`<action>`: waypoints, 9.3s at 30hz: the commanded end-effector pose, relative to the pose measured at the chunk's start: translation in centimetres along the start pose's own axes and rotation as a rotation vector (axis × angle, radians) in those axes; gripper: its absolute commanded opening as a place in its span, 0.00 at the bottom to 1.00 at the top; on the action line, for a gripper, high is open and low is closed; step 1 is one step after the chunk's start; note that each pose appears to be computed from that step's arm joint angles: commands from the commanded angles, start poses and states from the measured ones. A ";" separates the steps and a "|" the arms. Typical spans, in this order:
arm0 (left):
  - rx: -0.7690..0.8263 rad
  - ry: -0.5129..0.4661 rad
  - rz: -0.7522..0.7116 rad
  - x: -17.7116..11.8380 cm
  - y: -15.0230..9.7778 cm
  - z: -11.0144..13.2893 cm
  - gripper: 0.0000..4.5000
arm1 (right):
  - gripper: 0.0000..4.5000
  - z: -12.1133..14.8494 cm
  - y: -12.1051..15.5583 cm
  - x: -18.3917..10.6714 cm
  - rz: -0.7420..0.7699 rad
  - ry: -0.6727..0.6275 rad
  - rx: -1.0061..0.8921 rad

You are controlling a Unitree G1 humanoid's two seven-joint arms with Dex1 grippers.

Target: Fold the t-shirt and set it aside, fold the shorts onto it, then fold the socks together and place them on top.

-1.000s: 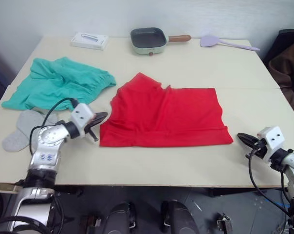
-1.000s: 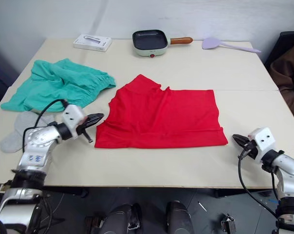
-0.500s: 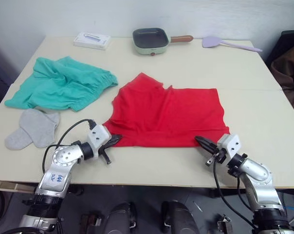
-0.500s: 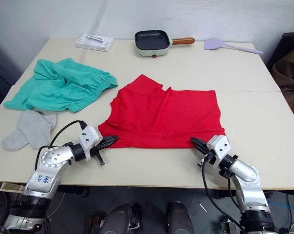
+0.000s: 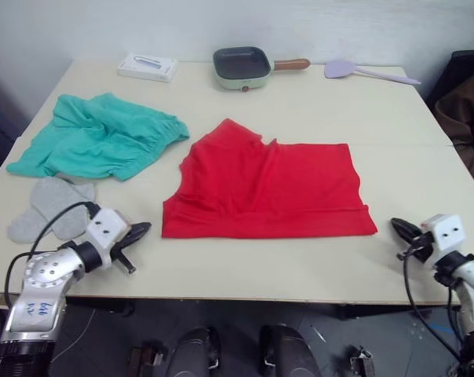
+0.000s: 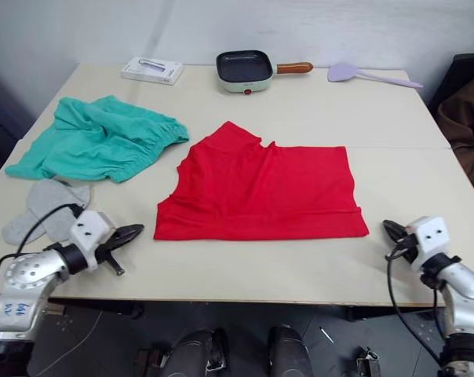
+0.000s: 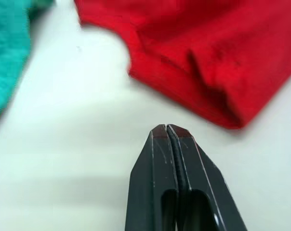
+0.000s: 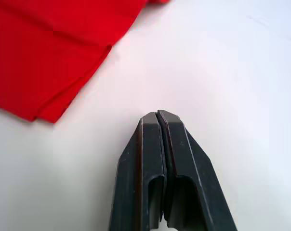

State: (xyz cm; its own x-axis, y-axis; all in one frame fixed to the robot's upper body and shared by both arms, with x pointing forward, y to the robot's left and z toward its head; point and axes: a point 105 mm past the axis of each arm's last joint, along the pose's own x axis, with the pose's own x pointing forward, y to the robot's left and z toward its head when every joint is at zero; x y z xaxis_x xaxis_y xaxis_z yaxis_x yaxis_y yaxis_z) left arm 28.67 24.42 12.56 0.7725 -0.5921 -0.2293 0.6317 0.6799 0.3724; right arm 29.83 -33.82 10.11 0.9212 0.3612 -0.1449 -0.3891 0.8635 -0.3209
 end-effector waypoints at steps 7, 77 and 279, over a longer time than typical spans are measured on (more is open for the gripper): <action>0.332 0.004 -0.329 1.4 -3.3 2.9 0.63 | 0.67 2.3 3.0 -0.2 0.405 0.077 -0.372; -0.139 0.075 -0.261 -3.4 2.0 6.1 1.00 | 1.00 6.6 -1.6 -1.0 0.445 0.195 -0.103; 1.246 -0.325 -0.437 3.8 -4.1 2.7 0.00 | 0.01 1.5 2.7 2.8 0.211 -0.086 -0.543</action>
State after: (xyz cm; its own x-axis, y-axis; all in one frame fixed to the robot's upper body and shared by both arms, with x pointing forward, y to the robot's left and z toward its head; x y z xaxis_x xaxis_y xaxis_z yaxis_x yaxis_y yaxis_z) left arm 28.77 17.70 11.85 0.3469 -0.8497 -0.3970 0.2457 -0.3262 0.9128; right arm 31.62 -29.43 10.08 0.8030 0.5654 -0.1887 -0.5026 0.4720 -0.7243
